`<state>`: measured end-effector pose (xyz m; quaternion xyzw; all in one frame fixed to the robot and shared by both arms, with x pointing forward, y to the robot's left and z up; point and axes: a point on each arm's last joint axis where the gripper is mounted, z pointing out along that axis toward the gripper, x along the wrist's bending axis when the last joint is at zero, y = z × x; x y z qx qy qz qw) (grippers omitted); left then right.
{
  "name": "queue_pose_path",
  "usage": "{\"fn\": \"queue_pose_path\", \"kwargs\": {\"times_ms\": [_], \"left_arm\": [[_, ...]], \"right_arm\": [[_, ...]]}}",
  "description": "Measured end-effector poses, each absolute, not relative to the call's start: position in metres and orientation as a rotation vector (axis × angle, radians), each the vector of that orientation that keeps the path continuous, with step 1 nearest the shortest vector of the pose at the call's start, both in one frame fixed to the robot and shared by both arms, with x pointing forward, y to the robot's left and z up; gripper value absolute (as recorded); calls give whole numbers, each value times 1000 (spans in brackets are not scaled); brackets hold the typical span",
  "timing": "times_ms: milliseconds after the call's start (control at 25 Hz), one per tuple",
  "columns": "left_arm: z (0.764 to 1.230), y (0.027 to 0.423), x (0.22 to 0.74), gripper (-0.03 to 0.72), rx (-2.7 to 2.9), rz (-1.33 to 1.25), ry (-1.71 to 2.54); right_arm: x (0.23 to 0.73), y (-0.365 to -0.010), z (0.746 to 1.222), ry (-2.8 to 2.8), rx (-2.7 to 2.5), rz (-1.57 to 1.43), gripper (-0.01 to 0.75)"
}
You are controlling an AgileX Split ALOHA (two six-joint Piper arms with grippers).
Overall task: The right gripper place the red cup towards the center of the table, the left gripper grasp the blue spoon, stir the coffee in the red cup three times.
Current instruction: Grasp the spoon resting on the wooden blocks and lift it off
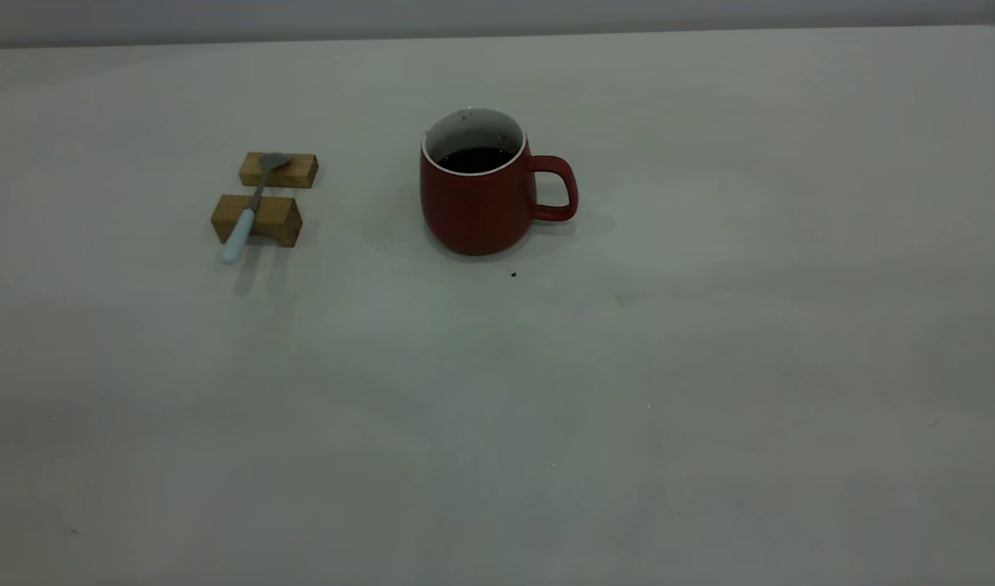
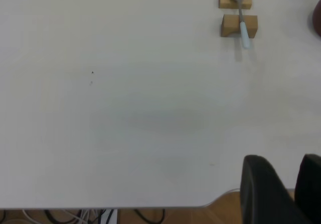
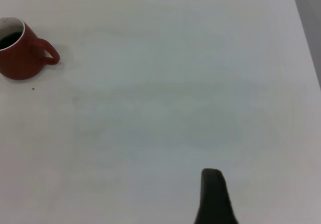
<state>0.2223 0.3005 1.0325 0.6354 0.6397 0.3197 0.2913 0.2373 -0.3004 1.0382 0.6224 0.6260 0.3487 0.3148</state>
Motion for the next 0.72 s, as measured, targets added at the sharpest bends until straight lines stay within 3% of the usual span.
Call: {"fn": "queue_pose_path", "kwargs": {"times_ms": [360, 720], "left_arm": [[1034, 299, 223, 264, 1676, 837, 1692], [1039, 300, 263, 518, 1756, 636, 1874]], "right_arm": [[237, -300, 1038, 1650, 1641, 918, 572], [237, -300, 1038, 1650, 1641, 918, 572]]}}
